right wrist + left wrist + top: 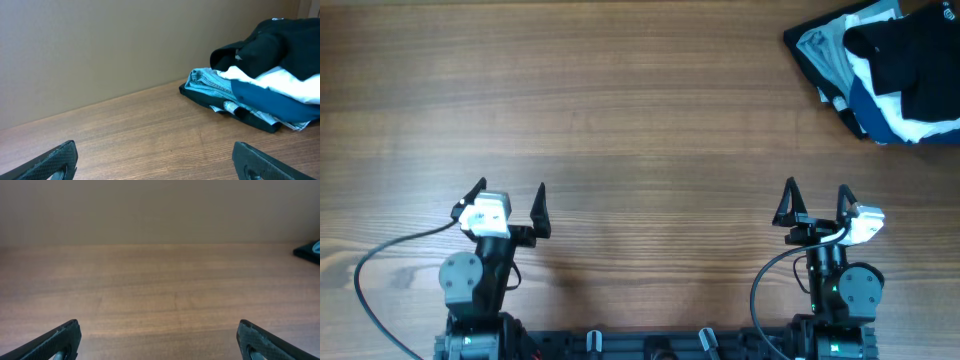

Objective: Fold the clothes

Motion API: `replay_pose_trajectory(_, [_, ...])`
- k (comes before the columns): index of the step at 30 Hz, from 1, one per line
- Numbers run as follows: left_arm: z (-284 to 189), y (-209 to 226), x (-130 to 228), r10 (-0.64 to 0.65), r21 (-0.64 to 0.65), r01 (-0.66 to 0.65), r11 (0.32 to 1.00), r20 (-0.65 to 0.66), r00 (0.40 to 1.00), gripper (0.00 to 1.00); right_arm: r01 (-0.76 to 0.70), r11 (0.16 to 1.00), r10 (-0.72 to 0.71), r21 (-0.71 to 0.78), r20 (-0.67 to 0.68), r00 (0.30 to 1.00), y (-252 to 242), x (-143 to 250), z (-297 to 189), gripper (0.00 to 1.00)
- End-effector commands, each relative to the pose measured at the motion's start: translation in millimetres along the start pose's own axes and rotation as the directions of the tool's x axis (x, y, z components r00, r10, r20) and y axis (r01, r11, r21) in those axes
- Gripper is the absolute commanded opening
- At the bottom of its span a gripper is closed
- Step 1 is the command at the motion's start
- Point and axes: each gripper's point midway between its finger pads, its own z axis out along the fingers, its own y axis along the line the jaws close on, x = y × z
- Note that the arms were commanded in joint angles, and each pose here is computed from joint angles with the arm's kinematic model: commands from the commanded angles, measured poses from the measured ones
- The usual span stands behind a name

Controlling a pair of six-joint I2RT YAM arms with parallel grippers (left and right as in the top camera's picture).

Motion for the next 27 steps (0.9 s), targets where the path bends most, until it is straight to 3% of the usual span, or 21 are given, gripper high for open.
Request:
replay_pose_trajectory(1, [-6,2,0,0.022,-0.008,-0.022,1.000,0.056,0.998,1.00,-0.014,1.000,0.014,0.013,0.014,1.000,-2,-3,0,1.00])
replay_pose_trajectory(7, [-13,2,-4,0.025,-0.012,-0.024,1.000,0.102,0.994,1.00,-0.014,1.000,0.014,0.013,0.014,1.000,-2,-3,0,1.00])
replay_pose_trajectory(27, [-16,2,4,-0.029,-0.011,0.030,0.999,0.076,0.997,1.00,-0.014,1.000,0.014,0.013,0.014,1.000,-2,-3,0,1.00])
